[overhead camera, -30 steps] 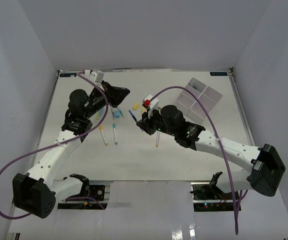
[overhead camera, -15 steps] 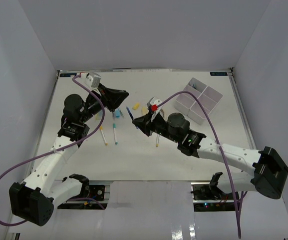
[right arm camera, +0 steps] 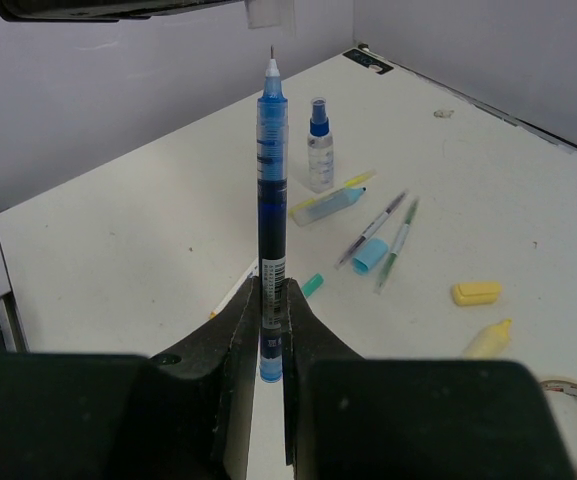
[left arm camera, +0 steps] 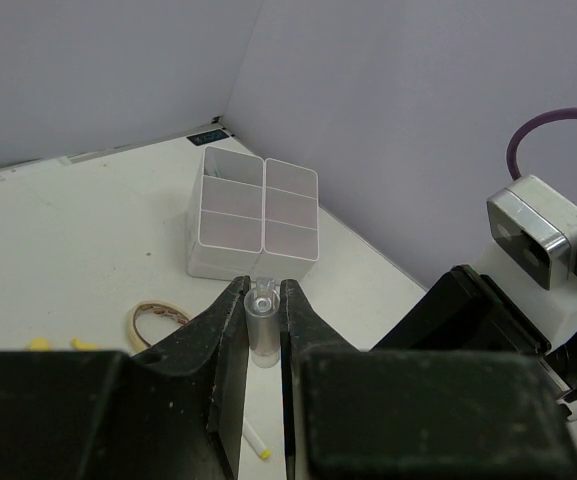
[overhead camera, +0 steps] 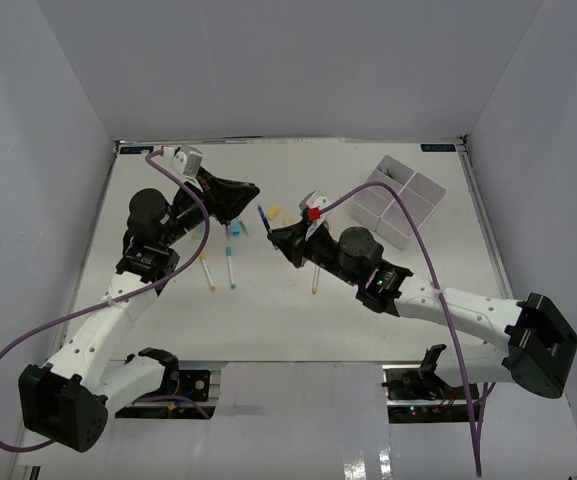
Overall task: Sort the stationery into containers
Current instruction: Pick up the pen from the center of the board, then close the pen cap on the pen.
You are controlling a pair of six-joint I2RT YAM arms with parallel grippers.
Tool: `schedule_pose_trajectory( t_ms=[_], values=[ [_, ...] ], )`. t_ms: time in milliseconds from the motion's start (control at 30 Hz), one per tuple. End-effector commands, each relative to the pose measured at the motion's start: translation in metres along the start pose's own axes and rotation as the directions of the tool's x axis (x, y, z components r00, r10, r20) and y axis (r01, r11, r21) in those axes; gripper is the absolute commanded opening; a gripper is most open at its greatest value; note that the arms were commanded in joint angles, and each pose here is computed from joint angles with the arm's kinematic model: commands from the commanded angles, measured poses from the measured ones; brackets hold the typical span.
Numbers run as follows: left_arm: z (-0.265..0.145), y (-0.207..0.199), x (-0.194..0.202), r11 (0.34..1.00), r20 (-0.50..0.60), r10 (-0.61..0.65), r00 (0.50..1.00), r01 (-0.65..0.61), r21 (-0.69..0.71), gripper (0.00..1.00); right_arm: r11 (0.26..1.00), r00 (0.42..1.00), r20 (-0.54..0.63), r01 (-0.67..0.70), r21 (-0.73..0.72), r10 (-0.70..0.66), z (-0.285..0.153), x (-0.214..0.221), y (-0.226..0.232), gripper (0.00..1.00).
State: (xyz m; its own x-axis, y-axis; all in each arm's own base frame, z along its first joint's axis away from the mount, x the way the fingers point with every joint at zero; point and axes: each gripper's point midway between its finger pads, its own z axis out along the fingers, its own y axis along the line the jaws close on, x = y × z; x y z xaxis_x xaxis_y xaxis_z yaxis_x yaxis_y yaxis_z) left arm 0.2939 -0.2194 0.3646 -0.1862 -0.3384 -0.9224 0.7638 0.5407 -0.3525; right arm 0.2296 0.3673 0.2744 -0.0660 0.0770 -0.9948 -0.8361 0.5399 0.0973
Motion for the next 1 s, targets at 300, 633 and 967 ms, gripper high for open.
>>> schedule_pose_trajectory(
  t_ms=[300, 633, 967],
  values=[
    [-0.002, -0.009, 0.002, 0.998, 0.012, -0.046, 0.999, 0.045, 0.053, 0.04, 1.000, 0.996, 0.092, 0.009, -0.006, -0.009, 0.005, -0.029, 0.004, 0.08],
    [-0.003, -0.008, 0.002, 0.997, 0.020, -0.069, 0.997, 0.068, 0.041, 0.05, 1.000, 0.997, 0.074, 0.002, -0.022, 0.000, 0.007, -0.022, 0.006, 0.08],
    [-0.003, -0.009, 0.003, 0.996, 0.015, -0.070, 0.997, 0.069, 0.054, 0.05, 1.000, 0.996, 0.095, 0.007, -0.012, -0.006, 0.008, -0.032, 0.004, 0.08]
  ],
)
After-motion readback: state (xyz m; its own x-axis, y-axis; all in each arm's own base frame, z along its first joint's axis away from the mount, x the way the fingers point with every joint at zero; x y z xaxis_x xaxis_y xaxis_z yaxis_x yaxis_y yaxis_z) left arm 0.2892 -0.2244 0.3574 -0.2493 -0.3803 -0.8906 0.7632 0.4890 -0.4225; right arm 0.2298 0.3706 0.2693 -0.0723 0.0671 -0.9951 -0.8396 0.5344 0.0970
